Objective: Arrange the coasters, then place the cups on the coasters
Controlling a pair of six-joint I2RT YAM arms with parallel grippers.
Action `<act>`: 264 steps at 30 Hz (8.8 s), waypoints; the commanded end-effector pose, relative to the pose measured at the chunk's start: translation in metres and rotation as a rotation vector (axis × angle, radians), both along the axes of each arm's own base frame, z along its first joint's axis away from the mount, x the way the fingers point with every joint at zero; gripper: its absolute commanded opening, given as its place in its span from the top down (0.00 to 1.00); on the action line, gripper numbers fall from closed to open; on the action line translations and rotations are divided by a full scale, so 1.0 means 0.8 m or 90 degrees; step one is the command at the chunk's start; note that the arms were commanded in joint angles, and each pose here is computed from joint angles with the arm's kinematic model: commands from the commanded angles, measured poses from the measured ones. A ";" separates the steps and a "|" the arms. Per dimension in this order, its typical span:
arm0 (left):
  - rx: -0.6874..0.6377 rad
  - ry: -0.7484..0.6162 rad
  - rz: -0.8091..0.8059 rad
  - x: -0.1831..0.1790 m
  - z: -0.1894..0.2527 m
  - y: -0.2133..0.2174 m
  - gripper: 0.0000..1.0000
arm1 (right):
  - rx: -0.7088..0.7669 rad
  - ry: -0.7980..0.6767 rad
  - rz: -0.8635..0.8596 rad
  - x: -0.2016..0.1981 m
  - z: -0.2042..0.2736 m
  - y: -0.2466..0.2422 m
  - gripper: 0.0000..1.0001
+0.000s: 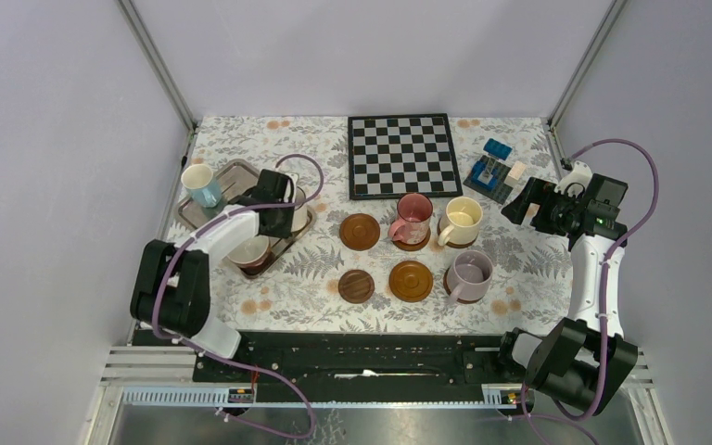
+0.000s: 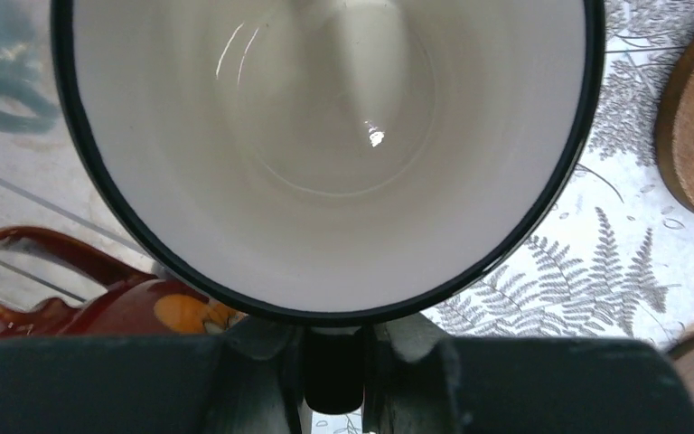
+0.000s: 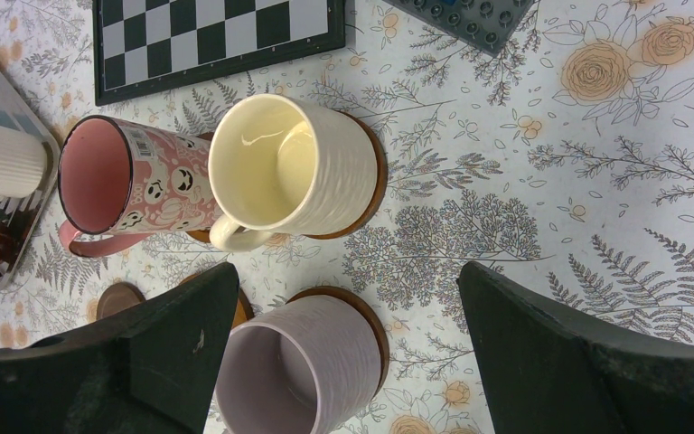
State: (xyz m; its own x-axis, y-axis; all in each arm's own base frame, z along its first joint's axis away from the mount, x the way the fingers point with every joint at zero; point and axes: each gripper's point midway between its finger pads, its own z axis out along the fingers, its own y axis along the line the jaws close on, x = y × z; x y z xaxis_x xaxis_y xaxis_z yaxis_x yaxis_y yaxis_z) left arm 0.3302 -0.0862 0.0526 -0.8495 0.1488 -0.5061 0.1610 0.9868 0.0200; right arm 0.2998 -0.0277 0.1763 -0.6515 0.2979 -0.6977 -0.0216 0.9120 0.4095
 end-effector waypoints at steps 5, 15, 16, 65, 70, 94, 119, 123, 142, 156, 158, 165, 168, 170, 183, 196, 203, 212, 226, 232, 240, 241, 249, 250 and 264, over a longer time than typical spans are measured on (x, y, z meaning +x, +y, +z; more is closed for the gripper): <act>-0.102 -0.265 -0.034 0.060 0.129 -0.034 1.00 | -0.004 -0.020 0.000 0.006 0.007 0.000 0.02; -0.168 -0.285 -0.268 -0.025 0.181 -0.143 1.00 | -0.001 -0.018 -0.011 0.009 0.009 -0.003 0.02; -0.176 -0.272 -0.290 -0.039 0.182 -0.153 1.00 | -0.002 -0.019 -0.012 0.009 0.009 -0.003 0.02; -0.152 -0.157 -0.473 -0.186 0.072 -0.395 1.00 | -0.072 -0.016 -0.081 0.005 0.002 -0.032 0.02; -0.153 -0.156 -0.471 -0.186 0.068 -0.397 1.00 | -0.075 -0.018 -0.078 0.003 0.003 -0.031 0.02; -0.132 -0.091 -0.483 -0.194 0.049 -0.386 0.43 | -0.076 -0.012 -0.078 0.003 0.000 -0.032 0.02; -0.147 -0.060 -0.539 -0.214 0.069 -0.366 0.41 | -0.078 -0.013 -0.068 0.003 -0.001 -0.031 0.02; -0.136 -0.058 -0.566 -0.217 0.079 -0.343 0.22 | -0.084 -0.015 -0.057 0.003 0.000 -0.030 0.02; -0.232 -0.209 -0.264 -0.011 0.259 -0.078 0.01 | -0.087 -0.029 0.031 -0.001 -0.006 -0.013 0.02; -0.023 -0.214 0.213 0.079 0.189 0.232 0.04 | -0.109 -0.044 0.046 -0.009 -0.012 -0.010 0.02; -0.020 -0.221 0.257 0.085 0.179 0.242 0.07 | -0.107 -0.046 0.049 -0.009 -0.012 -0.009 0.02; -0.007 -0.230 0.337 0.103 0.142 0.265 0.18 | -0.119 -0.045 0.043 -0.008 -0.012 -0.014 0.02; 0.001 -0.217 0.345 0.111 0.126 0.271 0.22 | -0.120 -0.044 0.042 -0.008 -0.013 -0.015 0.02; 0.000 -0.208 0.345 0.118 0.115 0.273 0.25 | -0.120 -0.041 0.040 -0.007 -0.015 -0.016 0.02; 0.002 -0.167 0.348 0.150 0.058 0.283 0.43 | -0.120 -0.032 0.034 -0.005 -0.021 -0.019 0.02; 0.007 -0.186 0.305 0.152 0.076 0.278 0.97 | -0.117 -0.027 0.032 -0.005 -0.024 -0.019 0.01; -0.005 -0.280 0.213 0.158 0.151 0.248 1.00 | -0.109 -0.030 0.036 -0.004 -0.022 -0.016 0.02; -0.032 -0.386 0.000 0.131 0.241 0.099 1.00 | -0.110 -0.054 0.048 -0.008 -0.009 -0.009 0.02; -0.176 -0.372 -0.230 0.050 0.230 -0.115 1.00 | -0.088 -0.057 0.049 -0.012 -0.001 -0.001 0.02; -0.189 -0.328 -0.303 0.022 0.178 -0.172 1.00 | -0.087 -0.050 0.037 -0.009 -0.007 -0.005 0.02; -0.168 -0.313 -0.373 0.004 0.132 -0.219 1.00 | -0.084 -0.042 0.025 -0.008 -0.012 -0.008 0.02; -0.170 -0.314 -0.378 0.004 0.129 -0.223 1.00 | -0.084 -0.042 0.024 -0.008 -0.012 -0.008 0.02; -0.155 -0.304 -0.373 0.005 0.107 -0.232 1.00 | -0.087 -0.038 0.018 -0.009 -0.017 -0.010 0.02; -0.153 -0.304 -0.370 0.006 0.106 -0.231 1.00 | -0.087 -0.038 0.018 -0.009 -0.017 -0.010 0.02; -0.136 -0.269 -0.368 0.004 0.072 -0.227 1.00 | -0.088 -0.036 0.018 -0.008 -0.021 -0.010 0.02</act>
